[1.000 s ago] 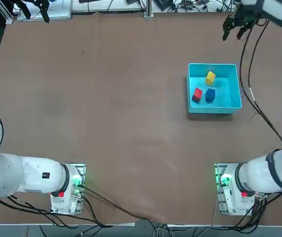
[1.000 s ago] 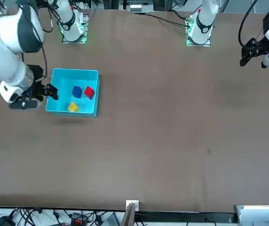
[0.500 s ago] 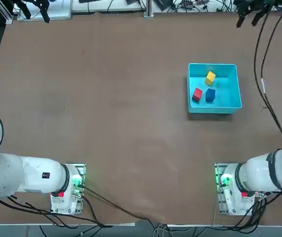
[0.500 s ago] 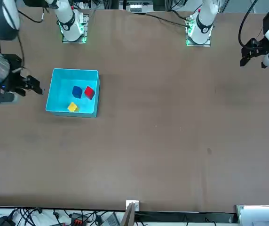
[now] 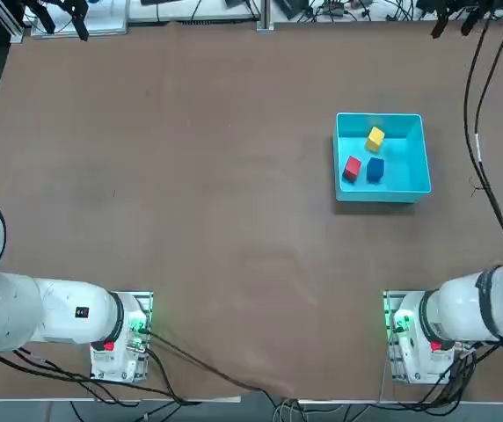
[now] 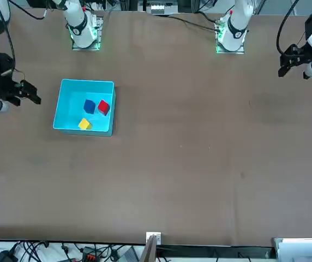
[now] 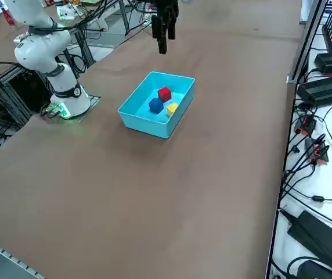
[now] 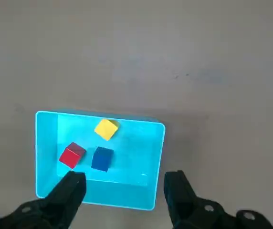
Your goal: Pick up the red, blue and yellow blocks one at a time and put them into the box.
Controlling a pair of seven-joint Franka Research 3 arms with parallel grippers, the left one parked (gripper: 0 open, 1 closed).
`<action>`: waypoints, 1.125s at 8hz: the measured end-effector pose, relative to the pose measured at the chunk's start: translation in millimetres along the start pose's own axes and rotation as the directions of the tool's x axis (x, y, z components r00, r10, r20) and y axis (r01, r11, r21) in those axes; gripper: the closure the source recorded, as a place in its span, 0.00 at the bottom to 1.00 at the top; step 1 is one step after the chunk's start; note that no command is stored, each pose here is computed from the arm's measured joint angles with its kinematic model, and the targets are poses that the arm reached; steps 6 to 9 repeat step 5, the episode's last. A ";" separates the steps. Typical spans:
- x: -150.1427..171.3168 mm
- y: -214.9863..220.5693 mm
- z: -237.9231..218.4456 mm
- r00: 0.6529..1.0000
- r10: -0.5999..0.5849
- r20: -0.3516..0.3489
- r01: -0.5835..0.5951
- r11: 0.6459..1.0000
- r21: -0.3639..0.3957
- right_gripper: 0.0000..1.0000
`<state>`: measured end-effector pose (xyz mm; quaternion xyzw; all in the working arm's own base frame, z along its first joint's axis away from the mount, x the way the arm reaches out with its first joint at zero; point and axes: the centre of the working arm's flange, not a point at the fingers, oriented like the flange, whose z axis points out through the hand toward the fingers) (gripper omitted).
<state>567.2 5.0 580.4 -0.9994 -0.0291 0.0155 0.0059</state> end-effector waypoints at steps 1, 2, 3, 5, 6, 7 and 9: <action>-11.2 1.9 -11.4 1.000 0.006 -0.006 -0.006 1.000 0.000 0.00; -25.1 7.9 -20.3 1.000 0.018 -0.010 -0.018 1.000 0.000 0.00; -38.3 13.9 -25.4 1.000 0.028 -0.005 -0.028 1.000 0.002 0.00; -48.4 13.8 -30.2 1.000 0.029 -0.002 -0.029 1.000 0.003 0.00; -48.4 13.8 -30.2 1.000 0.029 -0.002 -0.029 1.000 0.003 0.00; -48.4 13.8 -30.2 1.000 0.029 -0.002 -0.029 1.000 0.003 0.00; -48.4 13.8 -30.2 1.000 0.029 -0.002 -0.029 1.000 0.003 0.00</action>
